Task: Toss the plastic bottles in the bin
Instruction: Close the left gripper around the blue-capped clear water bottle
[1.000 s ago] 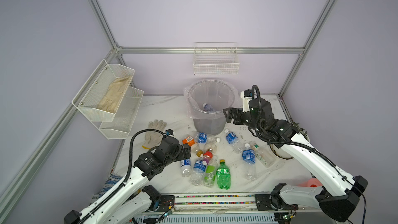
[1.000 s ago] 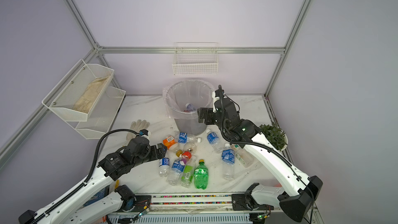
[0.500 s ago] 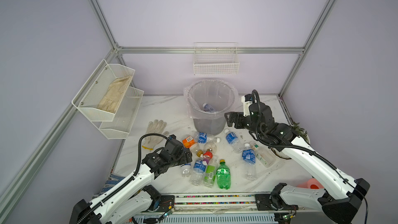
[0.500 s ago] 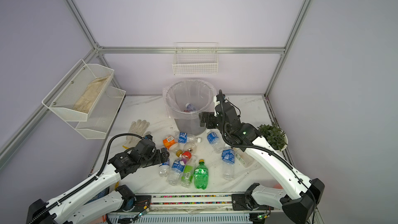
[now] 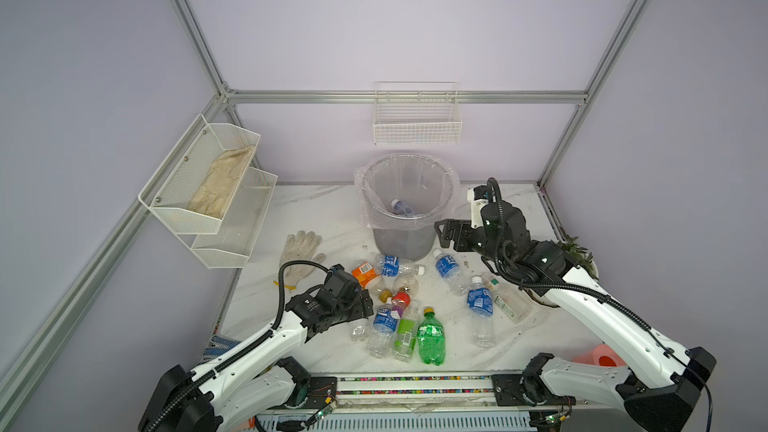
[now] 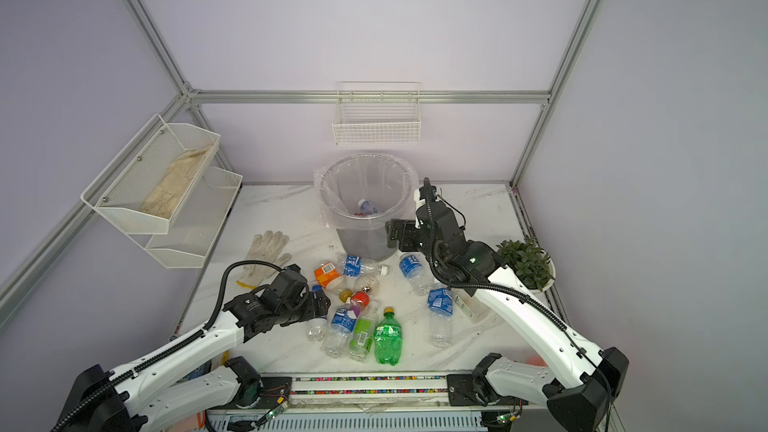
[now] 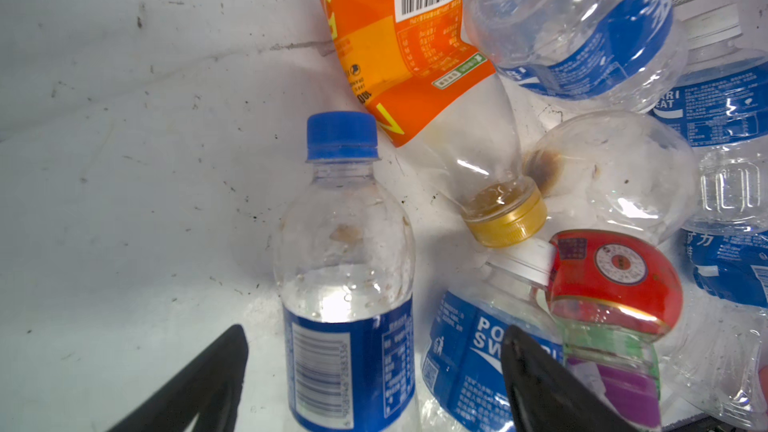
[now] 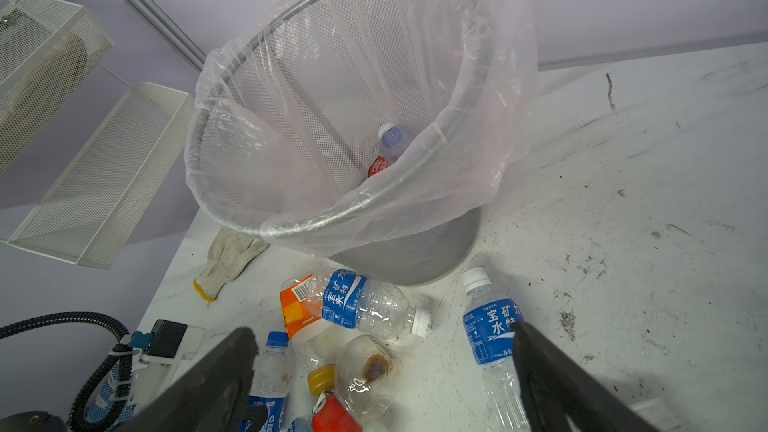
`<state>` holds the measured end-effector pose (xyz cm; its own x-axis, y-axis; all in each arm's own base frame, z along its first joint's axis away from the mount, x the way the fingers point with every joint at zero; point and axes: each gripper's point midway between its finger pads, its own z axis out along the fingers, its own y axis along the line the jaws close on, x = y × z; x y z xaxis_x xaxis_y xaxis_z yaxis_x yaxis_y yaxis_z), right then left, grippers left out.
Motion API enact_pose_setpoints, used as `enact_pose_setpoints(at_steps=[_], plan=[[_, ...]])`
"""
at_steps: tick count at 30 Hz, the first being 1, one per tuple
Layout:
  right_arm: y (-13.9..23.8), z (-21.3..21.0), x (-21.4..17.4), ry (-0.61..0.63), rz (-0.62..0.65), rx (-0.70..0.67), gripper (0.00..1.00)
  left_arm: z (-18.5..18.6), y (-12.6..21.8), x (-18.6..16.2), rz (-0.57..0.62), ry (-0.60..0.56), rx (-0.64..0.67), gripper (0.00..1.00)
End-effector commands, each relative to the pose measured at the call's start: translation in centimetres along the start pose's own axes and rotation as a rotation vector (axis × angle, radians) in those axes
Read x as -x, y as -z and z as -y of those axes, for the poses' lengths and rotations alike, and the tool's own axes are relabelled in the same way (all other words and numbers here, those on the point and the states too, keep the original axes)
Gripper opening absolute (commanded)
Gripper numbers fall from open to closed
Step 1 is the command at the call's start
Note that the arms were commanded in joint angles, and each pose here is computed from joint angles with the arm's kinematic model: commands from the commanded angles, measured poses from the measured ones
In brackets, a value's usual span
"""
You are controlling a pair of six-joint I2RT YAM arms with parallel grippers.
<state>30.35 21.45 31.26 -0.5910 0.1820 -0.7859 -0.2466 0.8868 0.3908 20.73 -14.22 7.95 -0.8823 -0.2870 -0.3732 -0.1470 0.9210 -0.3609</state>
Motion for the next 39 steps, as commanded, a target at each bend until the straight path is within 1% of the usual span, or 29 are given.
enact_pose_setpoints(at_steps=[1, 11, 20, 23, 30, 33, 35, 39], plan=[[0.7, 0.2, 0.8, -0.021, 0.042, -0.002, 0.97, -0.3, -0.9, -0.8, -0.015, 0.012, -0.006, 0.93], [0.7, 0.5, 0.1, -0.025, 0.032, -0.006, 0.97, -0.7, -2.2, -1.6, -0.041, 0.010, 0.011, 0.89], [0.8, 0.8, -0.2, -0.032, 0.029, -0.011, 0.97, -1.2, -3.2, -2.4, -0.061, 0.008, 0.028, 0.83], [0.8, 0.8, -0.3, -0.034, 0.028, -0.011, 0.97, -1.5, -3.3, -2.4, -0.059, 0.009, 0.038, 0.77], [1.0, 0.8, -0.3, -0.040, 0.029, -0.007, 0.97, -2.2, -3.2, -2.3, -0.032, 0.018, 0.055, 0.56], [1.0, 0.8, -0.2, -0.042, 0.031, -0.006, 0.97, -2.2, -3.0, -2.3, -0.024, 0.021, 0.052, 0.49], [1.1, 0.8, -0.2, -0.042, 0.031, -0.005, 0.97, -2.2, -2.8, -2.1, -0.011, 0.022, 0.048, 0.46], [1.0, 0.8, -0.3, -0.043, 0.029, -0.006, 0.97, -2.0, -2.1, -1.3, 0.022, 0.020, 0.041, 0.45]])
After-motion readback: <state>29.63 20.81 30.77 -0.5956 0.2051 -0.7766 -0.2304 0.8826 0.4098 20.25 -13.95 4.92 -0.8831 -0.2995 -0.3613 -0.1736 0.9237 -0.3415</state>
